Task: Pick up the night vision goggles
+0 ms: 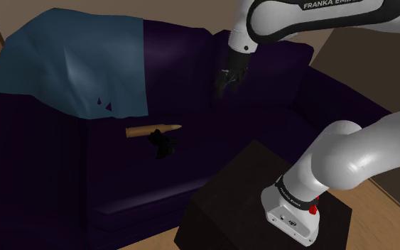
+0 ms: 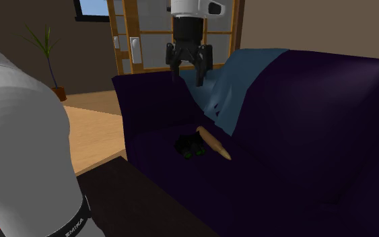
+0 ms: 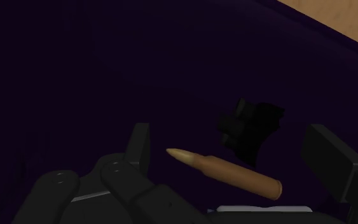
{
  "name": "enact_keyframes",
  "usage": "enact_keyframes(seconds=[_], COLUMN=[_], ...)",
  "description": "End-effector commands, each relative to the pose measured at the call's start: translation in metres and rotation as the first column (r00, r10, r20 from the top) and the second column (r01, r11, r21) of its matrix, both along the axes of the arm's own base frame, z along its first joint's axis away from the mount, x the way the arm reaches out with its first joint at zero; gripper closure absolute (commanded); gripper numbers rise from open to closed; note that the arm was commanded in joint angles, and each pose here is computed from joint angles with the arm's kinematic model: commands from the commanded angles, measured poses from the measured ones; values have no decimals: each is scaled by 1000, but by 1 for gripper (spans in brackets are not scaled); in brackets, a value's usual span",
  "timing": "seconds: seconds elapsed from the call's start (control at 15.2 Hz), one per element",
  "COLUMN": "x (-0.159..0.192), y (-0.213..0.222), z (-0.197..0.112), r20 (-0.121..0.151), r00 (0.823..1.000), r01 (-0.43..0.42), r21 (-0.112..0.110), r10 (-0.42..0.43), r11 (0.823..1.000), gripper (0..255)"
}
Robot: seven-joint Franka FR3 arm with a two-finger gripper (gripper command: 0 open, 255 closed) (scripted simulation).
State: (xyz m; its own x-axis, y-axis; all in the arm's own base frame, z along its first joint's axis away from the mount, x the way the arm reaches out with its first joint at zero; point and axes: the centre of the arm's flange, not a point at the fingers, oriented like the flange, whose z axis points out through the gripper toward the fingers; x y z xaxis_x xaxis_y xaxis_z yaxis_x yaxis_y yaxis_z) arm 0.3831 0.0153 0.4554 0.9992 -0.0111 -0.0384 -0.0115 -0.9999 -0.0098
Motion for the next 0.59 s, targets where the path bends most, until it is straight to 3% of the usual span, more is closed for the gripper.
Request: enact_keyframes(seconds=[0.0,0.53], x=[12,70], y=[8,43], z=[-20,-101], r20=[4,8], r00=[1000,1000], r01=[-6,-29], r21=[2,8], r10=[6,28], r11=[1000,1000], gripper=[0,0])
